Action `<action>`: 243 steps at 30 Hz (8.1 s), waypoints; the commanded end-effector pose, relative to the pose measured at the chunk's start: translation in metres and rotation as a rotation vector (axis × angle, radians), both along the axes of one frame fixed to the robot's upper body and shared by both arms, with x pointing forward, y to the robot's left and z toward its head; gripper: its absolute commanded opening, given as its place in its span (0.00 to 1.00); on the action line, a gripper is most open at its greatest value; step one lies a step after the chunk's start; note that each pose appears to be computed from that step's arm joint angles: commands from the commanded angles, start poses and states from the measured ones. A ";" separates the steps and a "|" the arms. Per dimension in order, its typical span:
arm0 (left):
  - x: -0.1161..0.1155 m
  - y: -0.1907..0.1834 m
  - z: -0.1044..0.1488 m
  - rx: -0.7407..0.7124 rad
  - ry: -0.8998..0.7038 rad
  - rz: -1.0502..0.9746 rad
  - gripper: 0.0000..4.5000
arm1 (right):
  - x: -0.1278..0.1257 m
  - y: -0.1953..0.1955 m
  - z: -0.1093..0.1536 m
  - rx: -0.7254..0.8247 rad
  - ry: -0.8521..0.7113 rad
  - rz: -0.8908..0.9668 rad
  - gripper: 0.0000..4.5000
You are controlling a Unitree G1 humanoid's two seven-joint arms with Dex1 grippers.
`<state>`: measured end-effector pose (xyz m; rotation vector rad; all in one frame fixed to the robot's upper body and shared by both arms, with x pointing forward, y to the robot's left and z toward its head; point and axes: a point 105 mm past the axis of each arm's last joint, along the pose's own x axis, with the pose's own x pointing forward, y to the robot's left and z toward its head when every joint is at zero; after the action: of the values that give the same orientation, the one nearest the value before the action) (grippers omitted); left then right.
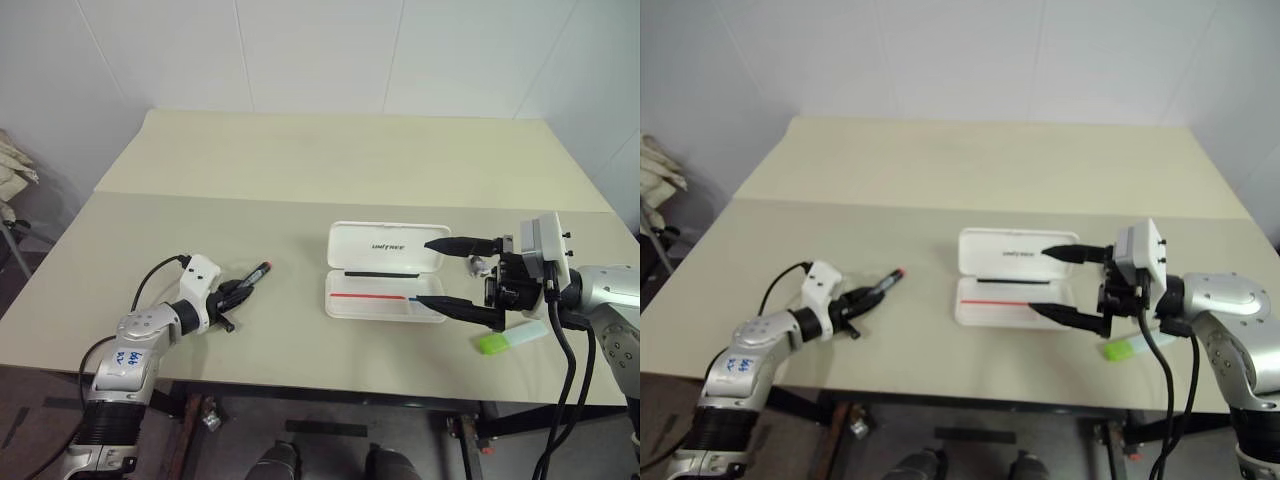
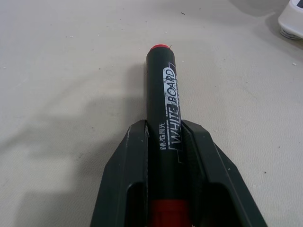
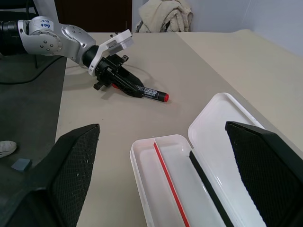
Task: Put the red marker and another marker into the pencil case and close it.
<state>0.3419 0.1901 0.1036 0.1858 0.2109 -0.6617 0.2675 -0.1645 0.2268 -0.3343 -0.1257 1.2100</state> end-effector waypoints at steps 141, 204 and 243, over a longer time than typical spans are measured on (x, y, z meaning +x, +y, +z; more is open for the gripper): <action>-0.048 -0.044 0.055 0.134 -0.171 -0.764 1.00 | 0.037 -0.037 -0.019 -0.564 0.059 0.113 0.24; -0.047 -0.041 0.054 0.110 -0.187 -0.711 1.00 | 0.080 0.112 -0.029 -0.588 0.049 0.191 0.99; -0.033 -0.077 0.070 0.048 -0.219 -0.840 1.00 | 0.082 -0.092 -0.047 0.094 0.266 -0.921 0.99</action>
<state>0.3075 0.1149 0.1674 0.3859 -0.0527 -1.4517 0.3464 -0.2505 0.1671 -0.0807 0.2493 0.3670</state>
